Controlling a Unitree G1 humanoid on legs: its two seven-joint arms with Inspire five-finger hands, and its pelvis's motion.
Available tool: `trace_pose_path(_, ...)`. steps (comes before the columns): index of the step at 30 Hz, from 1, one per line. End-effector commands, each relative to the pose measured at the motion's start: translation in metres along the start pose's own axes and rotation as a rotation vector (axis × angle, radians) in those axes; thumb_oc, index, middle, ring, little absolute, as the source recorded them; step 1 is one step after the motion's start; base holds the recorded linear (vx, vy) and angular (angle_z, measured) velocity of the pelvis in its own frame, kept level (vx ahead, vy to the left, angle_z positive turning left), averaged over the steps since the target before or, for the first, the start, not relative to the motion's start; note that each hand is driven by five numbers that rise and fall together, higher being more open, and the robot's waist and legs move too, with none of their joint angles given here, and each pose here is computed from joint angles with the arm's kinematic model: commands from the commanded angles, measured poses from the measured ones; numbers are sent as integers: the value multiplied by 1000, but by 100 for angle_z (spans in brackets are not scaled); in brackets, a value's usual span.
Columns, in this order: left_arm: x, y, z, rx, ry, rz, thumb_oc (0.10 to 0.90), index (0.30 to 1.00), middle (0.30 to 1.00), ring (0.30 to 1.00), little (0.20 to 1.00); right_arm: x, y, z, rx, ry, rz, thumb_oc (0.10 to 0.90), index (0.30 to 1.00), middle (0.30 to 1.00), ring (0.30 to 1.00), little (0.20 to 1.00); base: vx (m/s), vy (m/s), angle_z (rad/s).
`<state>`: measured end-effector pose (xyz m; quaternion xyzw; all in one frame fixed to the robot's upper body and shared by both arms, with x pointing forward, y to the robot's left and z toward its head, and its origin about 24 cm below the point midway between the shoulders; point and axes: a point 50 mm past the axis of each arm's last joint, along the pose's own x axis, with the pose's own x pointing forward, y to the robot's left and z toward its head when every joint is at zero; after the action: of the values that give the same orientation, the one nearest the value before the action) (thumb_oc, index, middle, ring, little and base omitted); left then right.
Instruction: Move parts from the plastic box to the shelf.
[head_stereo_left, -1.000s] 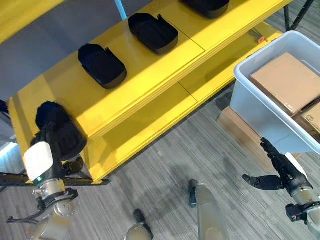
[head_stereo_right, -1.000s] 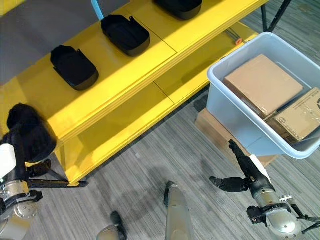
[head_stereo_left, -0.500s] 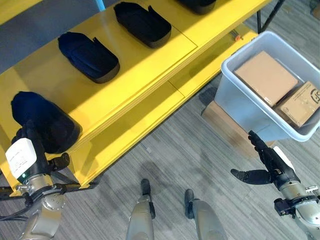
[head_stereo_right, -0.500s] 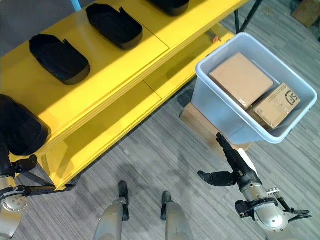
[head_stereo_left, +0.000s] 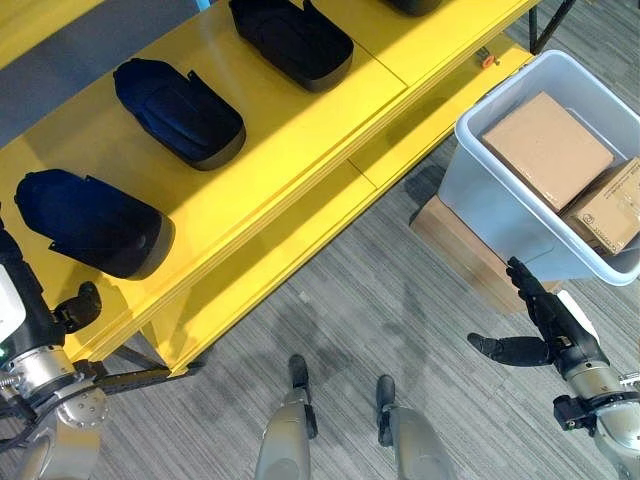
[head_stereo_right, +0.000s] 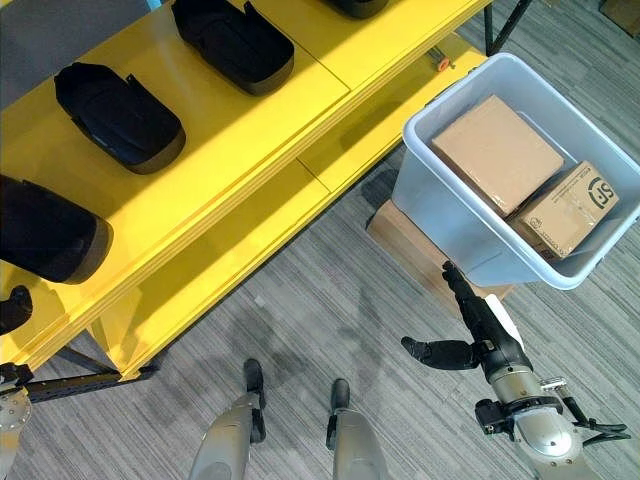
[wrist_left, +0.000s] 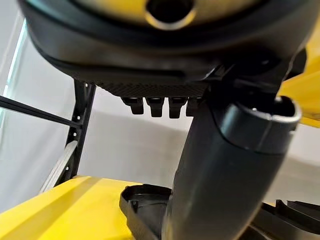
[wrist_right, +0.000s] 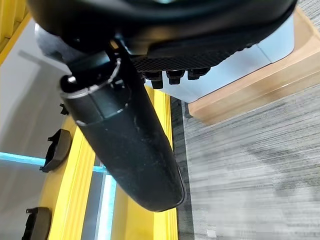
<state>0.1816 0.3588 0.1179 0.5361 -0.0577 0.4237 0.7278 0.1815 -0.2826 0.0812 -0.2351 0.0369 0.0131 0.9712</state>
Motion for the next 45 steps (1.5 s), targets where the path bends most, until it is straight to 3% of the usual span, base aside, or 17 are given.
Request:
trace_pose_path(1, 24, 26, -3, 92, -67, 116, 900, 1000, 1000, 1000, 1000, -2, -4, 26, 22, -170, -43, 900, 1000, 1000, 1000, 1000, 10, -30, 1)
trace_pose_path(11, 11, 39, 6, -198, -77, 284, 900, 1000, 1000, 1000, 1000, -1, 11, 24, 72, -174, -9, 900, 1000, 1000, 1000, 1000, 4, -62, 1)
trace_pose_path(14, 4, 15, 25, -249, -138, 205, 900, 1000, 1000, 1000, 1000, 7, 24, 24, 61, -193, 14, 900, 1000, 1000, 1000, 1000, 59, -59, 16)
trace_pose_path(16, 12, 10, 34, -182, -141, 265, 900, 1000, 1000, 1000, 1000, 14, 28, 28, 60, -216, 46, 900, 1000, 1000, 1000, 1000, 83, -6, 12)
trace_pose_path(20, 60, 3, 66, -191, -152, 324, 900, 1000, 1000, 1000, 1000, 29, 42, 42, -6, -315, 135, 900, 1000, 1000, 1000, 1000, 98, 74, -3)
trace_pose_path(25, 60, 18, 94, -301, -249, 376, 900, 1000, 1000, 1000, 1000, 28, 43, 70, -63, -438, 98, 900, 1000, 1000, 1000, 1000, 32, -11, -18)
trace_pose_path(32, 15, 34, 100, -461, -409, 219, 900, 1000, 1000, 1000, 1000, 12, 35, 99, -177, -625, 50, 900, 1000, 1000, 1000, 1000, -47, -76, 3)
trace_pose_path(38, -17, 35, 100, -584, -493, -85, 900, 1000, 1000, 1000, 1000, 3, 27, 128, -315, -821, 28, 900, 1000, 1000, 1000, 1000, -97, -126, 20)
trace_pose_path(45, -29, 34, 93, -569, -532, -179, 900, 1000, 1000, 1000, 1000, 11, 28, 148, -356, -912, 25, 900, 1000, 1000, 1000, 1000, -69, -112, 25)
